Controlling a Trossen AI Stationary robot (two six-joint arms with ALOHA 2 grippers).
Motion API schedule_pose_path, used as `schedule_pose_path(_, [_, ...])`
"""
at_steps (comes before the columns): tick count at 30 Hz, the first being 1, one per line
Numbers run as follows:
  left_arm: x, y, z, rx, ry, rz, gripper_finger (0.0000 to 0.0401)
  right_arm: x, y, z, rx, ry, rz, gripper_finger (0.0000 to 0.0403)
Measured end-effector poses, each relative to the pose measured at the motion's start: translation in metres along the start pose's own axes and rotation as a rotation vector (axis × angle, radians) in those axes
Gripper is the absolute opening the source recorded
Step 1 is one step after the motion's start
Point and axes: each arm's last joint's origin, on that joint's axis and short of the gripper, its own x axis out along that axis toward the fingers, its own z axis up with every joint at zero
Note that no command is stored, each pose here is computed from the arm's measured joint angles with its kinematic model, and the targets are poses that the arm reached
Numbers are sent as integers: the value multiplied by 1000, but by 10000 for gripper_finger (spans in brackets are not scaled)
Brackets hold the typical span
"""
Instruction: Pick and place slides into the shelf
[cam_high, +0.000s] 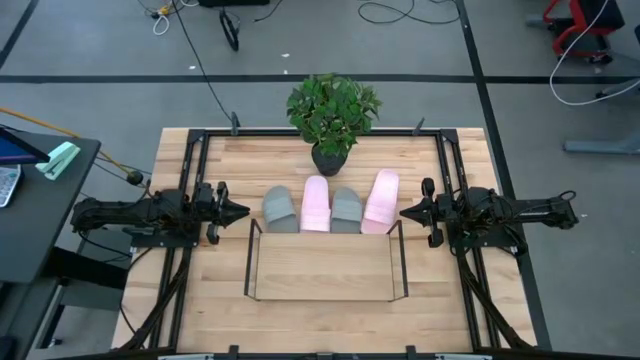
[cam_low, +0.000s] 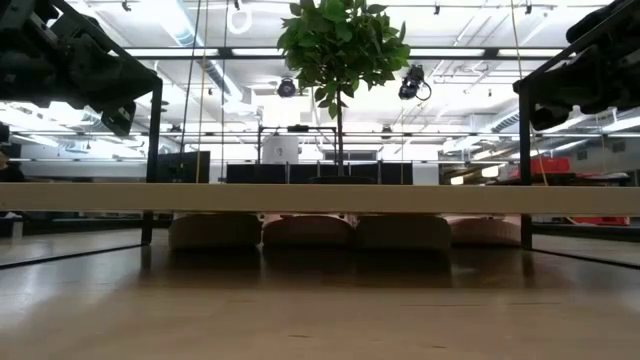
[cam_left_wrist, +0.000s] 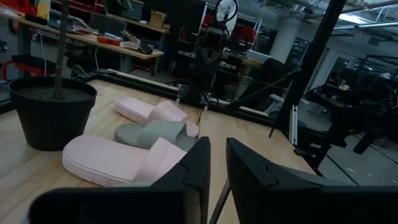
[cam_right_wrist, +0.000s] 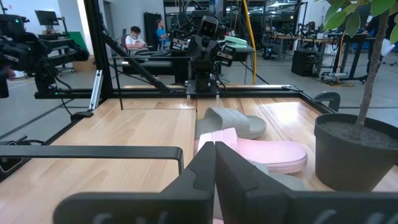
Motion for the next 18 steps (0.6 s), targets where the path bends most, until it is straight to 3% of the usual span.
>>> schedule_pose_path(18, [0,0,0,8,0,0,51,0,-1,0,-61,-2,-34,14])
